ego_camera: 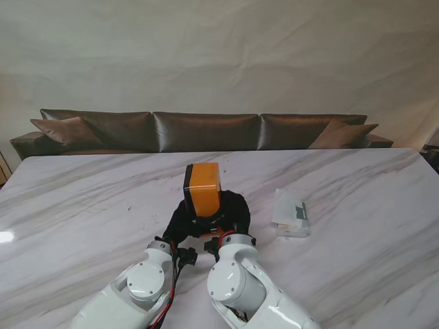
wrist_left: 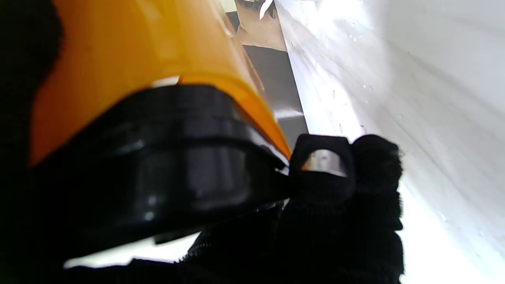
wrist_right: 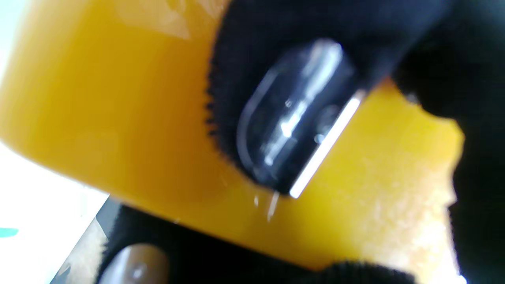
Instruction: Refill a tissue box and feed the first sheet
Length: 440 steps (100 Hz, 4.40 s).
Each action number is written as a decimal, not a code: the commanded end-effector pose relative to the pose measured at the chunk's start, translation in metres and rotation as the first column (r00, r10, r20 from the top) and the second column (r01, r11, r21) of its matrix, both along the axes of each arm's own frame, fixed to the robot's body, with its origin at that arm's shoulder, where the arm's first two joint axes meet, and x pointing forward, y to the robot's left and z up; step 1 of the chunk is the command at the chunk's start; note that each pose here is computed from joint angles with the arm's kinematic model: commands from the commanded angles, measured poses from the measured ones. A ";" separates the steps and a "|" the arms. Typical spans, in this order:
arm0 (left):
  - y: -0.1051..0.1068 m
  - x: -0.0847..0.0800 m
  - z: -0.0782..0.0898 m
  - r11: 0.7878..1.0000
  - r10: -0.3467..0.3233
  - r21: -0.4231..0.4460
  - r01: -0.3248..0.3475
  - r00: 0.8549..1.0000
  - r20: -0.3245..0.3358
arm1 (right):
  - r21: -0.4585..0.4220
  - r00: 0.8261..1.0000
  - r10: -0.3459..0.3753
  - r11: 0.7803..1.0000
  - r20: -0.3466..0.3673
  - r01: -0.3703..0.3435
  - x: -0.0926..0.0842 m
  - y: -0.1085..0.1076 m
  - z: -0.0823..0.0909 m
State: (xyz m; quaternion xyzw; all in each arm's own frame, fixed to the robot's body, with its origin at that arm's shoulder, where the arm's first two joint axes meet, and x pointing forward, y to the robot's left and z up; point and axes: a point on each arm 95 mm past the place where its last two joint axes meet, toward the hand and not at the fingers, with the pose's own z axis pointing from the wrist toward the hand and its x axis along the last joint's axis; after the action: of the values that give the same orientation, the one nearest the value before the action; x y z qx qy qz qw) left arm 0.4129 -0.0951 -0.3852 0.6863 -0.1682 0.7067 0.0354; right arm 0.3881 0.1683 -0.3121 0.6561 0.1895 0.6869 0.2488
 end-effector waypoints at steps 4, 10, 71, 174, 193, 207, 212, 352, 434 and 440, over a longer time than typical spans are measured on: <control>-0.031 -0.008 0.025 0.996 -0.072 -0.052 0.075 0.995 0.066 | -0.066 0.997 -0.046 0.997 -0.058 0.042 0.007 -0.017 -0.019; -0.030 -0.007 0.025 0.997 -0.067 -0.041 0.070 0.996 0.063 | -0.074 0.997 -0.039 0.997 -0.065 0.034 0.007 -0.019 -0.018; -0.007 -0.001 0.036 0.990 -0.074 0.123 0.064 0.995 0.074 | -0.253 0.996 -0.014 0.967 -0.090 -0.009 -0.002 -0.046 -0.009; 0.057 0.015 0.042 0.715 -0.111 0.698 0.044 0.992 0.052 | -0.353 0.997 -0.054 0.935 -0.061 0.030 -0.011 -0.073 0.001; 0.075 0.019 0.039 0.557 -0.123 0.827 0.070 0.992 -0.001 | -0.338 0.997 -0.072 0.939 -0.034 0.057 -0.016 -0.078 0.005; 0.085 0.021 0.035 0.496 -0.110 0.862 0.102 0.992 -0.054 | -0.329 0.996 -0.086 0.941 -0.020 0.075 -0.019 -0.082 0.006; 0.089 0.022 0.034 0.466 -0.109 0.878 0.110 0.992 -0.066 | -0.325 0.996 -0.091 0.942 -0.016 0.081 -0.020 -0.082 0.006; 0.119 -0.014 0.014 0.144 -0.159 0.939 0.314 0.943 -0.291 | -0.297 0.995 -0.091 0.952 -0.035 0.077 -0.017 -0.085 -0.005; 0.118 -0.044 0.004 0.063 -0.145 0.913 0.402 0.909 -0.390 | -0.291 0.995 -0.091 0.954 -0.051 0.072 -0.014 -0.086 -0.008; 0.117 -0.044 0.004 0.053 -0.140 0.907 0.418 0.903 -0.407 | -0.291 0.995 -0.090 0.954 -0.051 0.072 -0.014 -0.086 -0.008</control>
State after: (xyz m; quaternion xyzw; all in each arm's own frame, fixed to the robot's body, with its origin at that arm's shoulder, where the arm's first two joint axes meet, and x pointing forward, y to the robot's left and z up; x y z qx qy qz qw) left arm 0.3806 0.0180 -0.3603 0.5445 -0.7034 0.3503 -0.2934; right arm 0.3737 0.0806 -0.3202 0.6384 0.2655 0.6211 0.3690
